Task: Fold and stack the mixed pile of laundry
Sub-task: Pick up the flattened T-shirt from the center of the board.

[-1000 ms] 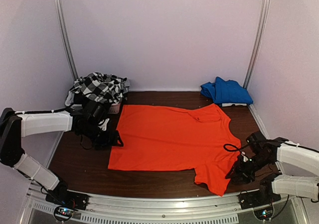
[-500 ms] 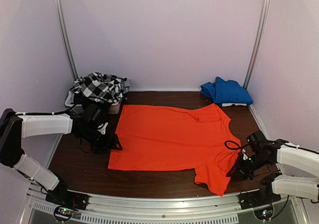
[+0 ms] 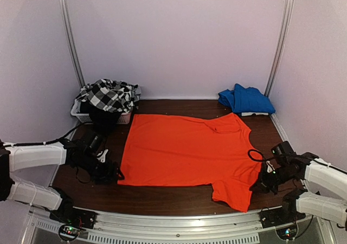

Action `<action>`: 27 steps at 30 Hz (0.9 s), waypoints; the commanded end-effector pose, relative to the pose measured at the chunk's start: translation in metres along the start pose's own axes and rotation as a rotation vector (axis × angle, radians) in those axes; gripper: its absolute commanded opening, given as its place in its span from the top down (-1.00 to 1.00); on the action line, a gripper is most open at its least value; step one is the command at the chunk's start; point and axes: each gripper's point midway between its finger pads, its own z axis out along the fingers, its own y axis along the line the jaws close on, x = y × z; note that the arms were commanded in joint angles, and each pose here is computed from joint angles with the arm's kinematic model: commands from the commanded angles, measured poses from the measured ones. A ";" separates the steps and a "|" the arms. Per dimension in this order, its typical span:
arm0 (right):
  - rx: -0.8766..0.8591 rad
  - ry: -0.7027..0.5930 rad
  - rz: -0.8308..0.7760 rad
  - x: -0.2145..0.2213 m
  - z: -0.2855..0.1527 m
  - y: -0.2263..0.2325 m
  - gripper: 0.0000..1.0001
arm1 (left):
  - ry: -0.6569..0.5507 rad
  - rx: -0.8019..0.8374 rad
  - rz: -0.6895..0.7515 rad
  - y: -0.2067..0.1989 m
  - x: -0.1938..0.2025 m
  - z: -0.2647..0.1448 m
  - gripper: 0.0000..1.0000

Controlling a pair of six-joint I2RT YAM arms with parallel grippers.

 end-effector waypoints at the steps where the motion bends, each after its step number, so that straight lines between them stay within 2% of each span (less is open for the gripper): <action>1: -0.013 -0.004 -0.004 0.000 -0.005 0.004 1.00 | 0.000 0.052 -0.042 -0.001 0.003 0.007 -0.33; 6: -0.011 -0.006 -0.026 -0.001 -0.009 0.009 1.00 | 0.024 0.054 -0.053 0.002 0.008 0.012 -0.12; 12: -0.011 -0.014 -0.038 -0.003 -0.012 0.012 1.00 | 0.050 0.088 -0.070 -0.001 0.015 0.018 0.26; 15: -0.014 -0.015 -0.044 -0.003 -0.013 0.013 1.00 | 0.061 0.076 -0.080 0.002 0.018 0.020 0.30; 19: -0.014 -0.013 -0.048 -0.003 -0.014 0.014 1.00 | 0.063 0.074 -0.096 0.004 0.019 0.023 0.49; 24: -0.021 -0.022 -0.053 -0.003 -0.019 0.016 1.00 | 0.052 0.075 -0.096 0.001 0.016 0.020 1.00; 27: -0.030 -0.030 -0.050 0.001 -0.026 0.018 1.00 | 0.053 0.066 -0.098 0.002 0.019 0.013 1.00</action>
